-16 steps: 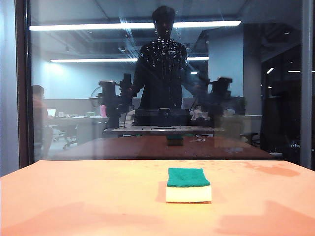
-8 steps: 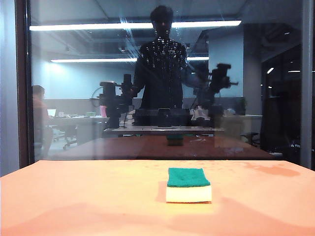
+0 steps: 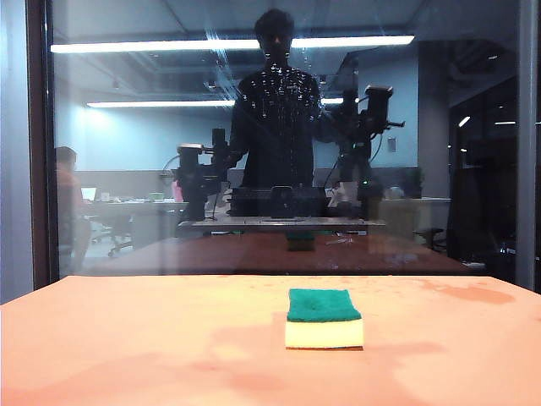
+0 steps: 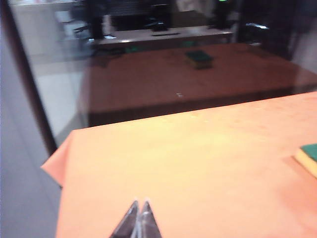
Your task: Pick up the sponge from the table, wipe the water off the glass, and finally place the sponge back on the table.
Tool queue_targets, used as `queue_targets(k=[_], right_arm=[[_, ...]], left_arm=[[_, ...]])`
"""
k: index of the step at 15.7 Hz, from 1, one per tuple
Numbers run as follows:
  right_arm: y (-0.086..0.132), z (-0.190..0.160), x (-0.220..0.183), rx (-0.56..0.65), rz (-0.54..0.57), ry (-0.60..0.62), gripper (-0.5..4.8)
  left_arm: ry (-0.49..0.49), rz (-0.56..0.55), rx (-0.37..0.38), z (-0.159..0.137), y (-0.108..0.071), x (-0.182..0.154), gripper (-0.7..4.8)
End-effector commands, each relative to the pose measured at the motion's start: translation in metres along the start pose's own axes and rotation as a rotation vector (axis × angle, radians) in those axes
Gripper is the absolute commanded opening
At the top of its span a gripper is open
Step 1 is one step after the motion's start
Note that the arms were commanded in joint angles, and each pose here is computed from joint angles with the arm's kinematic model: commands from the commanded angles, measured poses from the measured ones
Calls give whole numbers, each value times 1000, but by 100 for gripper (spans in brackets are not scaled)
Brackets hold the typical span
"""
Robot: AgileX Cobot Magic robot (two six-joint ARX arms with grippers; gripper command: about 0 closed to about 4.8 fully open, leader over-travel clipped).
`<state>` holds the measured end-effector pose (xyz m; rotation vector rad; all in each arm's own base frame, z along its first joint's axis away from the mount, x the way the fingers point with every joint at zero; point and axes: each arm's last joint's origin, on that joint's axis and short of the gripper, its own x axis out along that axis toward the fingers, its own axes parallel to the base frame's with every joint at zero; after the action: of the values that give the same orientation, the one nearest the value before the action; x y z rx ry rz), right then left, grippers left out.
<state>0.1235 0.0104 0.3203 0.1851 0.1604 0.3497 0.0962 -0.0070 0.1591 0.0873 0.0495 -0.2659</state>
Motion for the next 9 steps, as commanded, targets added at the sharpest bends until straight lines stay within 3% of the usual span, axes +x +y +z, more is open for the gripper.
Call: queue_targets(k=[1, 4, 8, 9], right_arm=[[-6, -1, 25, 130, 93, 121, 127], [-16, -14, 50, 233, 134, 257, 247], [-16, -35, 81, 277, 171, 406, 286], [-14, -42, 90, 282, 187, 448, 328]], left_arm=[[-18, -77, 1, 2, -2, 0, -6], [-24, -140, 0, 2, -4, 0, -6], [-19, -210, -4, 1, -6, -1, -6], [-15, -215, -6, 1, -6, -1, -6]])
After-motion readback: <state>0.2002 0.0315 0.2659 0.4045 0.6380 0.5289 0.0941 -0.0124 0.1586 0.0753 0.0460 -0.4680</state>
